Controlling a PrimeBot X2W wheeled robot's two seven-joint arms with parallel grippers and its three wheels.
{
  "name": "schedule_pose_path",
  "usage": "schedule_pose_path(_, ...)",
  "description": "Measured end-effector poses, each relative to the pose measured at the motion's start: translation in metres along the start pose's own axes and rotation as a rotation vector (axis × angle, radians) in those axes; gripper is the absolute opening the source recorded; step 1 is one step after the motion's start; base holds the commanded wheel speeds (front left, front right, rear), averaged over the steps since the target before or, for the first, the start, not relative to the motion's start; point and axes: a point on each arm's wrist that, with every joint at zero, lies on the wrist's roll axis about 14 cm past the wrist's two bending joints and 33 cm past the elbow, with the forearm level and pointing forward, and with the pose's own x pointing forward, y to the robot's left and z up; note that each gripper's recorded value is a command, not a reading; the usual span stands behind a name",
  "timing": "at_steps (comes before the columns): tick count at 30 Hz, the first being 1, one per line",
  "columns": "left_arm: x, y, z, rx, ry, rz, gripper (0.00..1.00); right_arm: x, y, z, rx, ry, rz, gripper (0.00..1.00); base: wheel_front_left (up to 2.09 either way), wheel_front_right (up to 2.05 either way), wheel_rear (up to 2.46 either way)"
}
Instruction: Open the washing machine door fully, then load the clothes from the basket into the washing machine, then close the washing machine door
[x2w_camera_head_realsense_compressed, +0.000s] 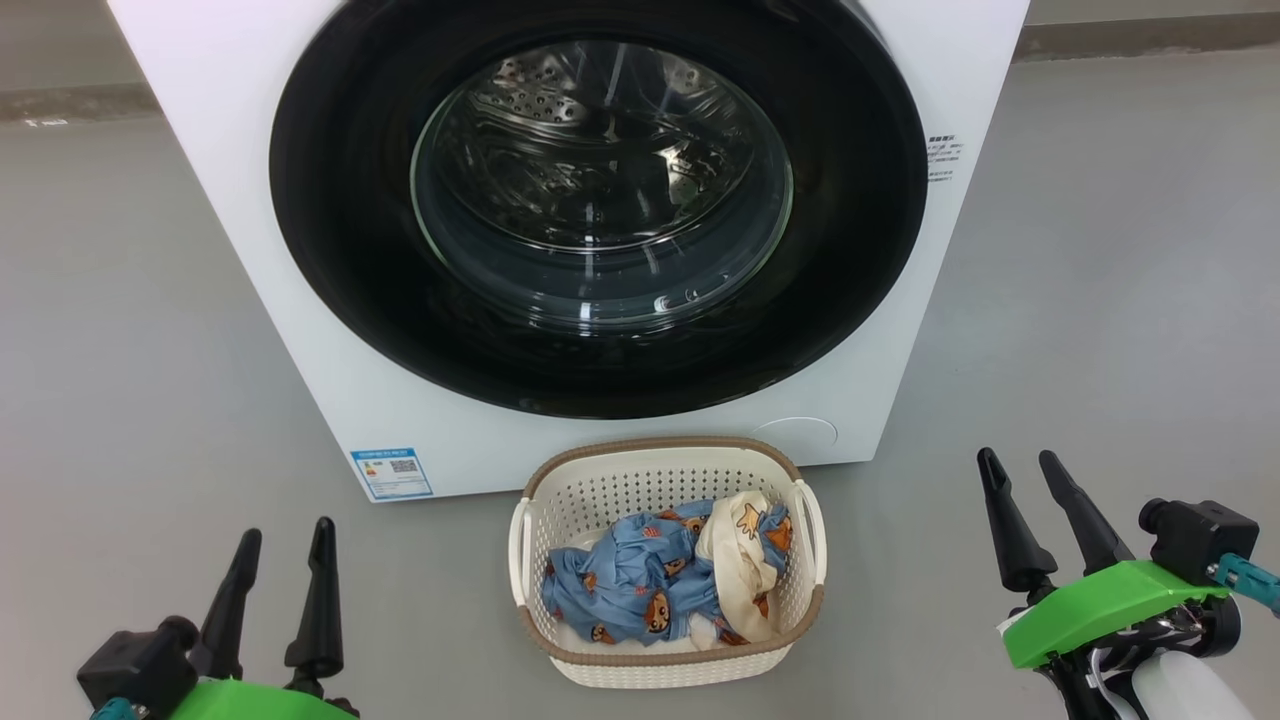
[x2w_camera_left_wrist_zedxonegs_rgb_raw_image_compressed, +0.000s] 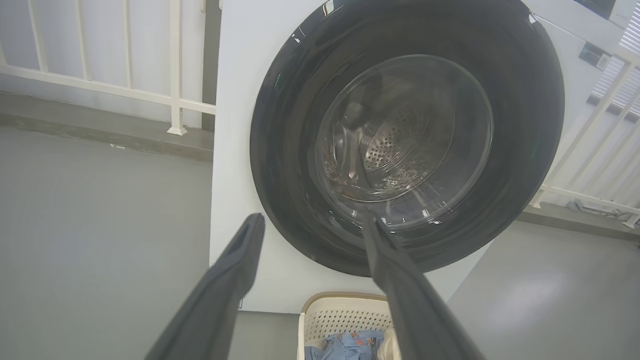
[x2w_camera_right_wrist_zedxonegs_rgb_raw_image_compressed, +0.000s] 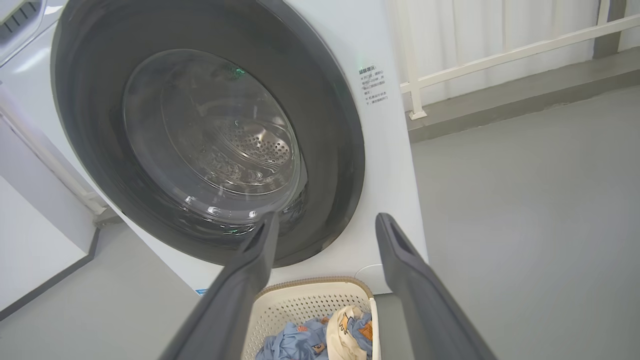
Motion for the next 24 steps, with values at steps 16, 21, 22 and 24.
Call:
schedule_pose_path(16, 0.003, 0.012, -0.008, 0.145, 0.021, 0.011, 1.00, -0.009, -0.012, 0.002, -0.107, -0.032, -0.035, 1.00, 0.00, 0.00, 0.00)
schedule_pose_path(21, 0.003, 0.016, -0.011, 0.170, 0.034, 0.016, 1.00, -0.009, -0.011, 0.001, -0.131, -0.032, -0.032, 1.00, 0.00, 0.00, 0.00)
schedule_pose_path(22, 0.004, 0.016, -0.011, 0.171, 0.034, 0.017, 1.00, -0.009, -0.011, 0.001, -0.131, -0.032, -0.033, 1.00, 0.00, 0.00, 0.00)
schedule_pose_path(24, 0.004, 0.016, -0.011, 0.179, 0.036, 0.016, 1.00, -0.009, -0.012, 0.002, -0.130, -0.034, -0.035, 1.00, 0.00, 0.00, 0.00)
